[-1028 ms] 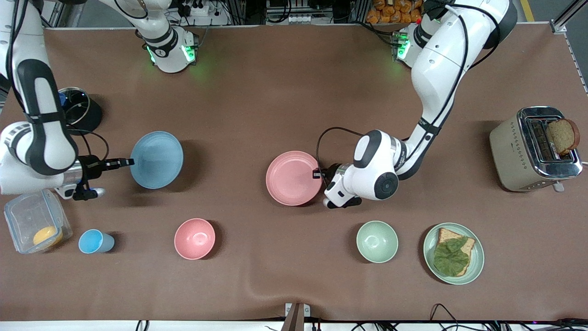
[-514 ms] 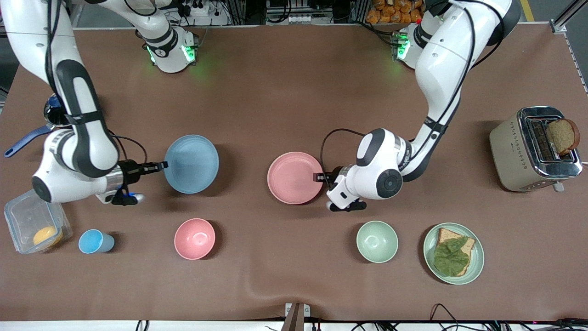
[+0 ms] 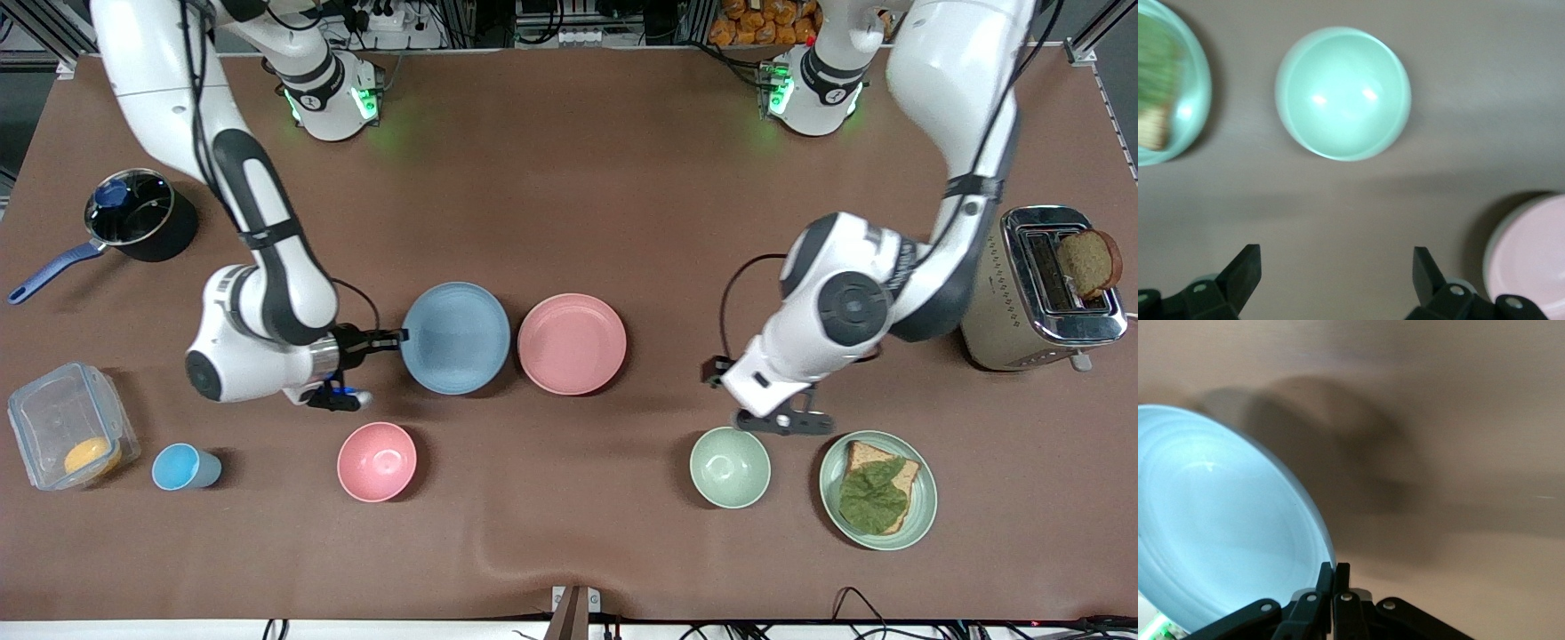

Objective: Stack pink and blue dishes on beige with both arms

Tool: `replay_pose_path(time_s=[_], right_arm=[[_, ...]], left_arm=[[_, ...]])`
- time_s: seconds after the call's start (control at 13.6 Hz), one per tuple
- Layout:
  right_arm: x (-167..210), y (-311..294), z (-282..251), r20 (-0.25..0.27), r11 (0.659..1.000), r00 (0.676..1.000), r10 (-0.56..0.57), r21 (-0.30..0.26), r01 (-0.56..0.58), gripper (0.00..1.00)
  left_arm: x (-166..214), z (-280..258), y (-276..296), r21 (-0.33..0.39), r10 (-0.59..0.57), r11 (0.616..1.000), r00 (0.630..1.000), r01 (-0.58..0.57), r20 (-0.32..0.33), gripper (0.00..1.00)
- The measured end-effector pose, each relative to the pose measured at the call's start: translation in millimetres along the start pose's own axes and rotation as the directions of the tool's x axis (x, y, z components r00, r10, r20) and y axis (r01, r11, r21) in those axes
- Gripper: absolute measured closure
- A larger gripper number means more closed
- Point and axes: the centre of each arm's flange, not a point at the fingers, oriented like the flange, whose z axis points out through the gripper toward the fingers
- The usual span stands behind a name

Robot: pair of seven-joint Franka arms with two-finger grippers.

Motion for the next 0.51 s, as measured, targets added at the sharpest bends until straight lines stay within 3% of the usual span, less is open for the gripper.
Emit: replay_pose_path(time_s=[0.37,0.51], right_arm=[[-9,-89,38,-0.066,0.997,0.995,0.07,0.019,-0.069,0.98],[-11,-106,56,-0.087,0.997,0.993,0.079,0.029,-0.076,0.98]], left_arm=[[4,-83,-103,0.027,-0.108,0.994,0.994,0.109,-0.034,0.0],[-6,-118,-123,-0.001,-0.138,0.99,0.99,0.138,-0.03,0.0]])
